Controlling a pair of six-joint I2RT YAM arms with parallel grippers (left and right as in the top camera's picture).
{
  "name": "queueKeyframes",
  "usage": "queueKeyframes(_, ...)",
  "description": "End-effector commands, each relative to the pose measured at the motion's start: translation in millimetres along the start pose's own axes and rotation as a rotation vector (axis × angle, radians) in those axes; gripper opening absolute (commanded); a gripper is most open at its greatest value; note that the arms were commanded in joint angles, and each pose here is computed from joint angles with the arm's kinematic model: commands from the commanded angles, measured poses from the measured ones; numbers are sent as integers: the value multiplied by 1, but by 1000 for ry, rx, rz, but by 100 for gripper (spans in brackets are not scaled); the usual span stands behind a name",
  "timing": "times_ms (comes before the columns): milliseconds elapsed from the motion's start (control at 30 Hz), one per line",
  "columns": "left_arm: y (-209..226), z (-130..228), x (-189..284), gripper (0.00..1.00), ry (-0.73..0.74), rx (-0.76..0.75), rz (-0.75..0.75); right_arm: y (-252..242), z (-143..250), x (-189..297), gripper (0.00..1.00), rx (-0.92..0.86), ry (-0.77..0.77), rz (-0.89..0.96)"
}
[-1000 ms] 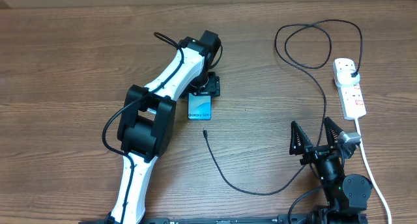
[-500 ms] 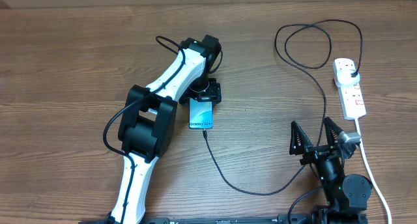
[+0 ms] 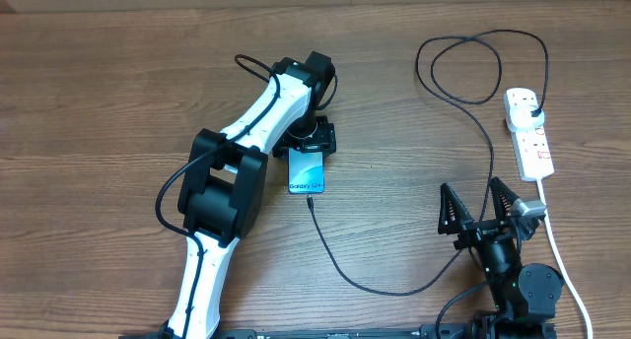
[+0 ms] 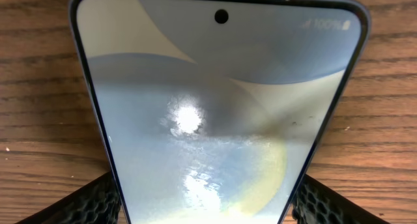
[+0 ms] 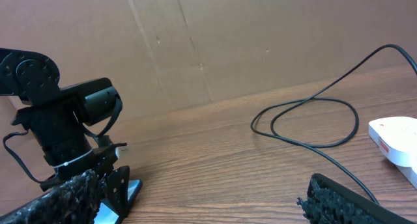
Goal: Plug charger to phone and switch on socket
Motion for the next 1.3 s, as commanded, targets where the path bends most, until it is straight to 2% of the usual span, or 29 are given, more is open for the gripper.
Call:
queueKeyframes(0, -6, 15, -40, 83, 107, -5, 11, 1, 2, 0, 100, 2, -4, -6)
queueKeyframes(133, -6, 15, -40, 94, 106, -11, 7, 1, 2, 0, 100, 2, -4, -6)
queueKeyframes(200, -6, 15, -40, 95, 105, -24, 7, 1, 2, 0, 100, 2, -4, -6)
queueKeyframes(333, -5, 14, -40, 88, 100, -44, 2, 1, 2, 0, 100, 2, -4, -6)
queueKeyframes(633, -3, 16, -40, 86, 105, -42, -8, 1, 2, 0, 100, 2, -4, -6)
queueKeyframes(733, -2, 15, -40, 82, 100, -42, -14, 1, 2, 0, 100, 2, -4, -6)
queueKeyframes(967, -3, 13, -40, 84, 91, -44, -12, 1, 2, 0, 100, 2, -3, -6)
queueKeyframes(1067, -3, 13, -40, 90, 86, -47, -17, 1, 2, 0, 100, 2, -4, -6)
queueKeyframes(1267, 1, 8, -40, 89, 50, -49, -50, 1, 2, 0, 100, 2, -3, -6)
Point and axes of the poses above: each gripper's point midway between its finger pads, its own x axis back along the fingers, its own y axis along the line the jaws close on, z = x × y, the point moved 3 cm from there along x, back along the fingers, and after that the axes turned 15 degrees about x, right-handed, at the moved point
